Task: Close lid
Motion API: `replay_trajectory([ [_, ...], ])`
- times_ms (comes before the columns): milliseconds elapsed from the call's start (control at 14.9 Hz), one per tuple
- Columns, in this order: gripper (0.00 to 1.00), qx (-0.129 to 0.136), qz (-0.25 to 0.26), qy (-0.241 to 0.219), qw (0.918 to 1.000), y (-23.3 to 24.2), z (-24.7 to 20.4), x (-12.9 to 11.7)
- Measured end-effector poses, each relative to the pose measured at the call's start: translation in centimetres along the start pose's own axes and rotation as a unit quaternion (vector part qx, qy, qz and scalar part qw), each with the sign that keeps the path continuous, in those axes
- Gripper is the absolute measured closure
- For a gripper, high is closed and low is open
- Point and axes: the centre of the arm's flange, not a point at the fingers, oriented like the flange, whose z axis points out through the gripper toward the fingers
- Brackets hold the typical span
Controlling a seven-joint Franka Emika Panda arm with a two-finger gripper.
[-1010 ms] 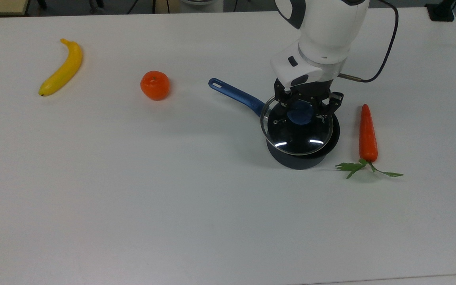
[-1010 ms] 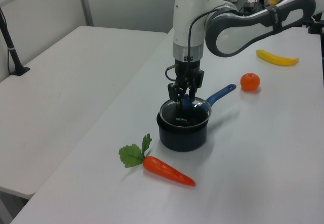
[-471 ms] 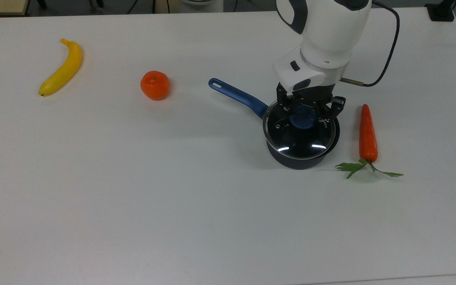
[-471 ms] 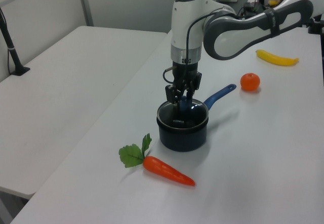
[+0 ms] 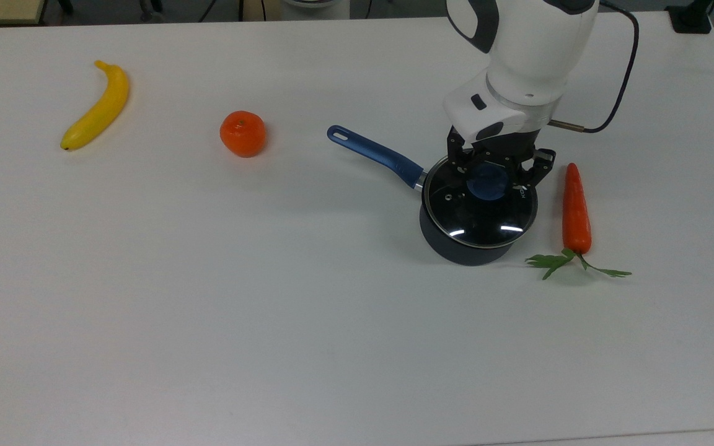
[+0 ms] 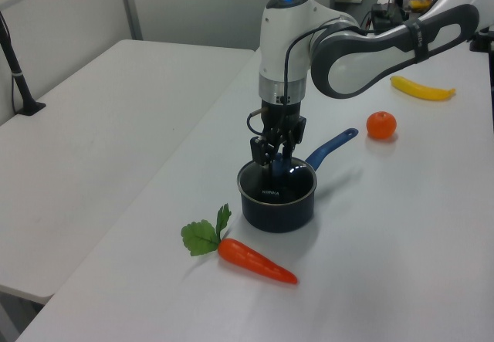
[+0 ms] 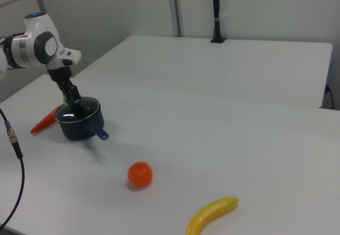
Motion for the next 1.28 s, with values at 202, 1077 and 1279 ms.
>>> replay_trajectory([
  [202, 0.38, -0.001, -0.003, -0.001, 1.0000, -0.4, 0.2, -0.3],
  [1077, 0.00, 0.014, 0.020, 0.041, 0.9989, 7.1, -9.5, 5.0],
  [1279, 0.00, 0.001, 0.002, 0.037, 0.9993, 15.5, -15.4, 7.0],
])
